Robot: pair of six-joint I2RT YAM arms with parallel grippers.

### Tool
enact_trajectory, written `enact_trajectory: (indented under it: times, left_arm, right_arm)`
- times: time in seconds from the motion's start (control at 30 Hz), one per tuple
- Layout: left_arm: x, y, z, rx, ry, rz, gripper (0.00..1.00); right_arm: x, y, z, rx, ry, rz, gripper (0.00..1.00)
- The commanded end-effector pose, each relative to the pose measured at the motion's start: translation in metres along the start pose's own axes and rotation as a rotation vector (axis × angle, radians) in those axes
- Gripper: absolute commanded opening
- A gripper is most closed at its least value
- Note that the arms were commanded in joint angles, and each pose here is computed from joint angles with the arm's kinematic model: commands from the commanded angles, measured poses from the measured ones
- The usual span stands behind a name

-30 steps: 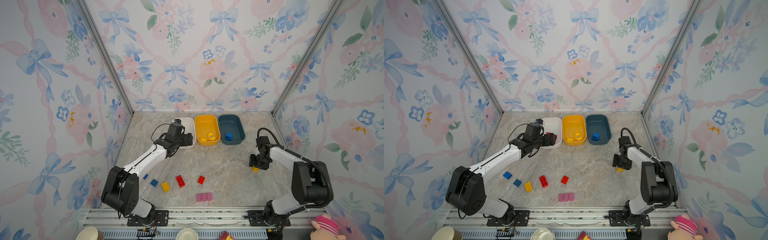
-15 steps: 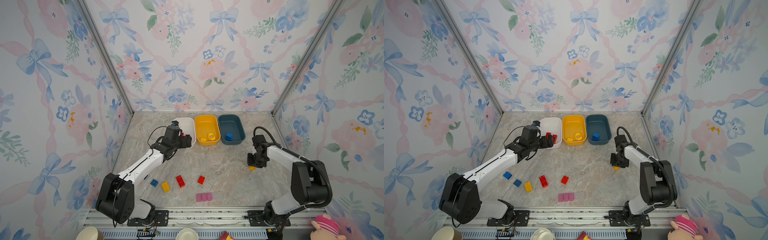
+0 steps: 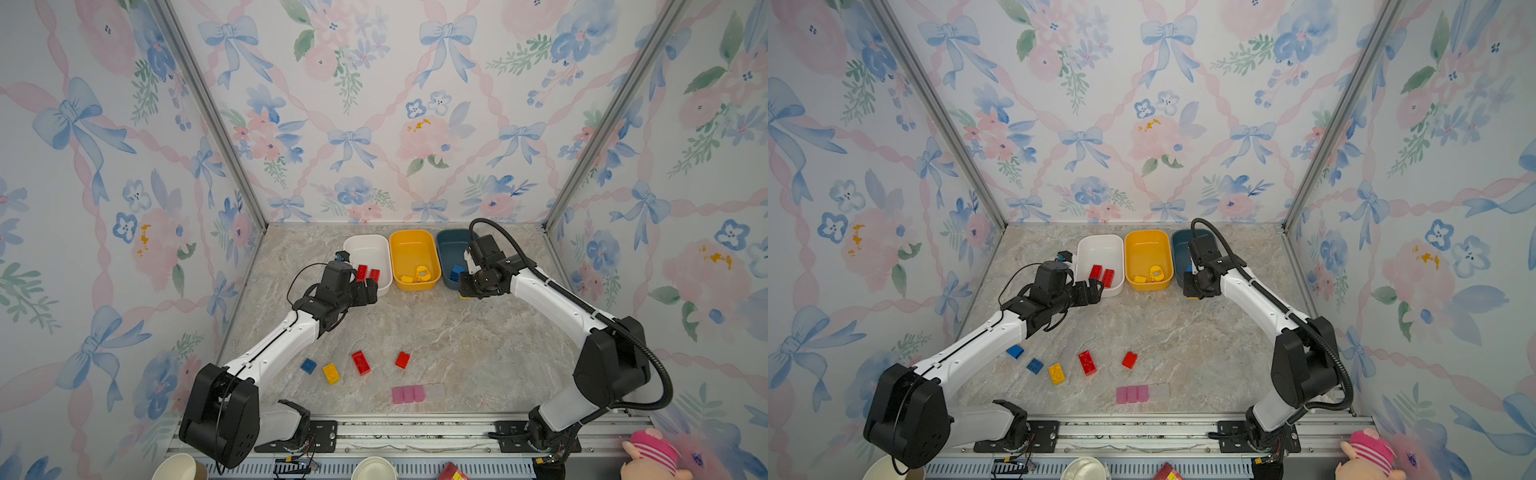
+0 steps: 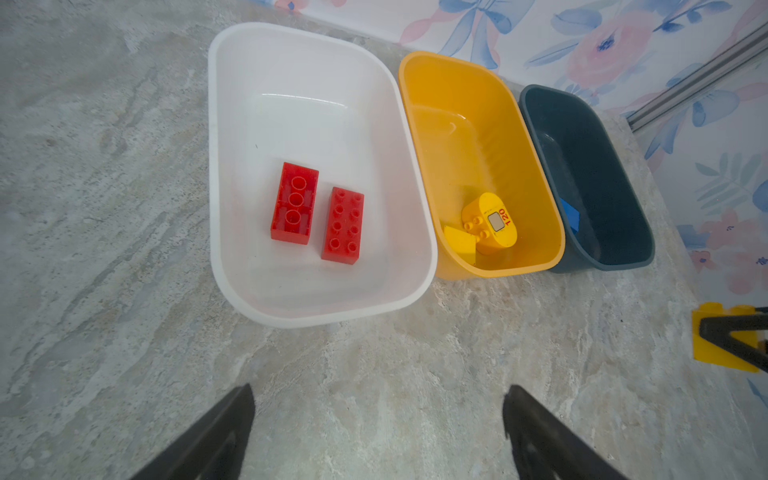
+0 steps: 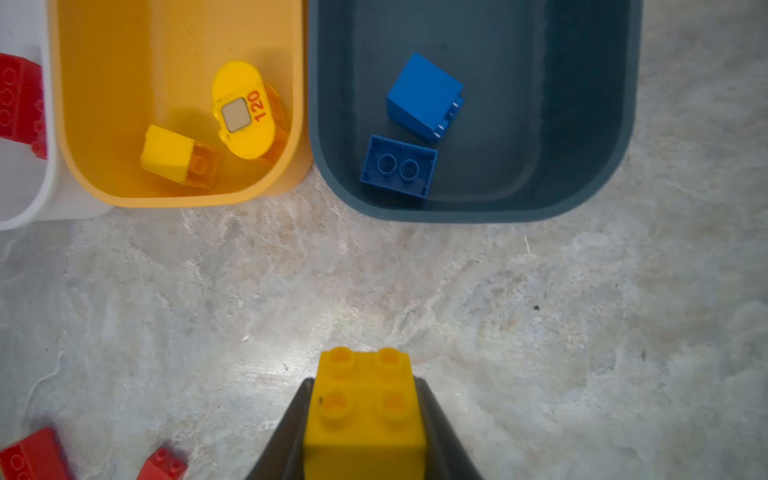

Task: Sort the legos into containers by color
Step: 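Carry the yellow brick to the yellow tub with the right gripper, then release the yellow brick into the yellow tub while the left gripper lowers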

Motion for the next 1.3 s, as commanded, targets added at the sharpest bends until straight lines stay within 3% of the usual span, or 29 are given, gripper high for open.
enact_trajectory:
  times: [0.0,0.3,0.7,0.77,0.9,0.97,1.27]
  left_arm:
    - [0.005,0.003,0.003,0.024,-0.013,0.005,0.96]
    - [0.009,0.010,0.019,0.046,0.001,-0.014,0.97]
    - [0.010,0.015,0.035,0.074,0.023,-0.023,0.98]
    - [0.010,0.015,0.037,0.077,0.028,-0.022,0.98]
    - [0.012,0.014,0.036,0.080,0.025,-0.012,0.98]
    - [0.011,0.017,0.048,0.086,0.051,-0.017,0.98]
    - [0.016,0.009,0.063,0.095,0.116,-0.058,0.98]
  right_arm:
    - [-0.017,0.025,-0.009,0.038,0.025,-0.011,0.25]
    - [-0.054,0.088,-0.050,0.096,-0.019,-0.123,0.25]
    - [-0.116,0.119,-0.069,0.107,0.046,-0.151,0.27]
    - [-0.123,0.120,-0.067,0.105,0.058,-0.152,0.31]
    - [-0.127,0.122,-0.064,0.108,0.068,-0.157,0.50]
    - [-0.122,0.123,-0.065,0.113,0.060,-0.161,0.55]
    - [-0.084,0.123,-0.062,0.122,0.010,-0.198,0.64]
Point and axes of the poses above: each gripper's point midway between its finger pads, its own x axis back along the fingers, its own y axis along the line the jaws close on, z = x × y, the point moved 8 cm from there along x, back along the fingers, and after that the axes turned 10 degrees about -x, right-handed, at the moved point
